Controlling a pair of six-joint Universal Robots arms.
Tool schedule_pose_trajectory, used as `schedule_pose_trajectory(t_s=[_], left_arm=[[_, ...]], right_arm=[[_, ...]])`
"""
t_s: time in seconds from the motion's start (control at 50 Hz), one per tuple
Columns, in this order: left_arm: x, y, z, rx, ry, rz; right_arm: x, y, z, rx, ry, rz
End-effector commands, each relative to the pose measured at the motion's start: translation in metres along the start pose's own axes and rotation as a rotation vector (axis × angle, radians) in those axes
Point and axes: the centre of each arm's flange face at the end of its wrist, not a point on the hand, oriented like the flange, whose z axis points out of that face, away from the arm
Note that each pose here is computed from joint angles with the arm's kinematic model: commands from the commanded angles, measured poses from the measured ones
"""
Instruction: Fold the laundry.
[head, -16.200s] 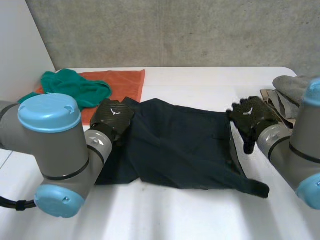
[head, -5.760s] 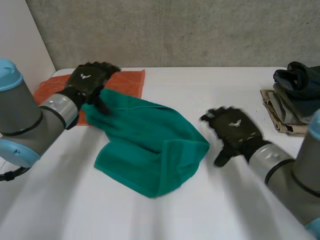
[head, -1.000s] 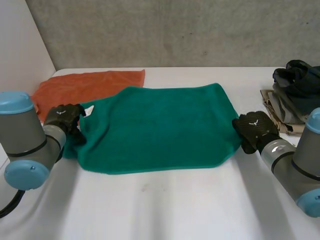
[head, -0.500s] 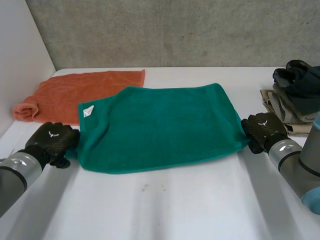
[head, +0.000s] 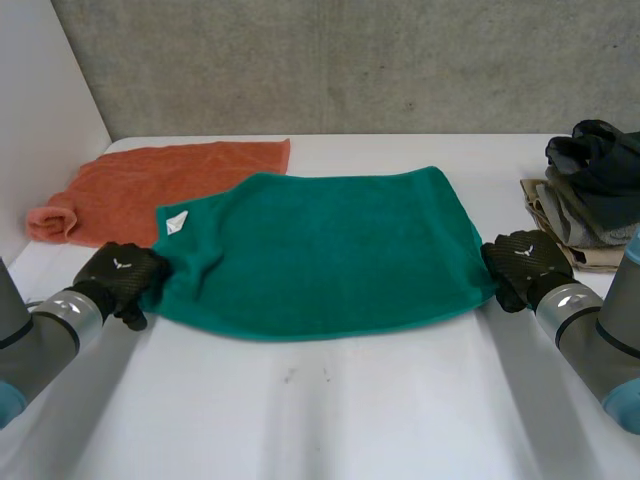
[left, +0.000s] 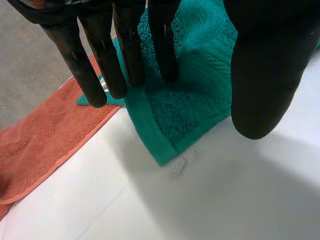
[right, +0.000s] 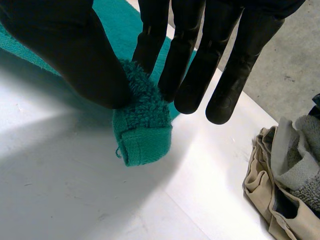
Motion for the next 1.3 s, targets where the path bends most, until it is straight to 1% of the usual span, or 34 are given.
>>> schedule_pose_trajectory(t_s=[0.02, 0.34, 0.52, 0.62, 0.66, 0.74, 0.78, 0.82, 0.9, 0.98, 1.0, 1.02, 1.06, 1.08, 1.12, 1.14, 1.2, 1.3], left_arm=[[0.003, -0.001, 0.017, 0.014, 0.016, 0.013], [0.006, 0.003, 0.034, 0.019, 0.030, 0.018], [0.008, -0.003, 0.035, 0.032, 0.030, 0.030], [0.010, -0.008, 0.028, 0.013, 0.001, 0.026], [0.004, -0.020, 0.019, 0.031, -0.035, 0.036], [0.002, -0.035, -0.001, 0.055, -0.057, 0.054], [0.004, -0.038, -0.010, 0.051, -0.052, 0.059], [0.009, -0.047, -0.029, 0.047, -0.037, 0.061], [0.014, -0.054, -0.061, 0.009, -0.012, 0.050], [0.026, -0.049, -0.094, -0.101, 0.058, 0.016], [0.030, -0.047, -0.102, -0.130, 0.078, 0.010], [0.038, -0.043, -0.118, -0.195, 0.125, 0.001], [0.045, -0.039, -0.133, -0.262, 0.174, -0.006], [0.053, -0.034, -0.148, -0.325, 0.221, -0.013], [0.060, -0.030, -0.160, -0.373, 0.264, -0.011], [0.063, -0.029, -0.165, -0.385, 0.277, -0.008], [0.066, -0.028, -0.171, -0.377, 0.289, 0.027], [0.056, -0.032, -0.154, -0.290, 0.212, 0.064]], right_arm=[[0.000, 0.000, 0.000, -0.001, 0.000, 0.000], [0.000, 0.000, 0.001, 0.009, 0.005, -0.002], [0.000, 0.000, 0.002, 0.009, 0.007, -0.004], [0.001, -0.001, 0.001, 0.010, 0.009, -0.006], [0.002, -0.002, 0.001, 0.010, 0.011, -0.006], [0.003, -0.005, 0.000, 0.012, 0.014, -0.016], [0.006, -0.012, -0.004, 0.018, 0.018, -0.031], [0.009, -0.020, -0.010, 0.024, 0.021, -0.050], [0.014, -0.036, -0.031, -0.004, 0.003, -0.127], [0.011, -0.044, -0.061, -0.094, -0.064, -0.250], [0.011, -0.045, -0.076, -0.146, -0.099, -0.306], [0.012, -0.042, -0.083, -0.182, -0.120, -0.331], [0.011, -0.036, -0.098, -0.255, -0.171, -0.379], [0.010, -0.027, -0.112, -0.335, -0.226, -0.417], [0.008, -0.020, -0.124, -0.395, -0.282, -0.456], [0.008, -0.016, -0.133, -0.429, -0.318, -0.488], [0.010, -0.014, -0.135, -0.434, -0.322, -0.521], [0.016, -0.015, -0.118, -0.367, -0.235, -0.558]])
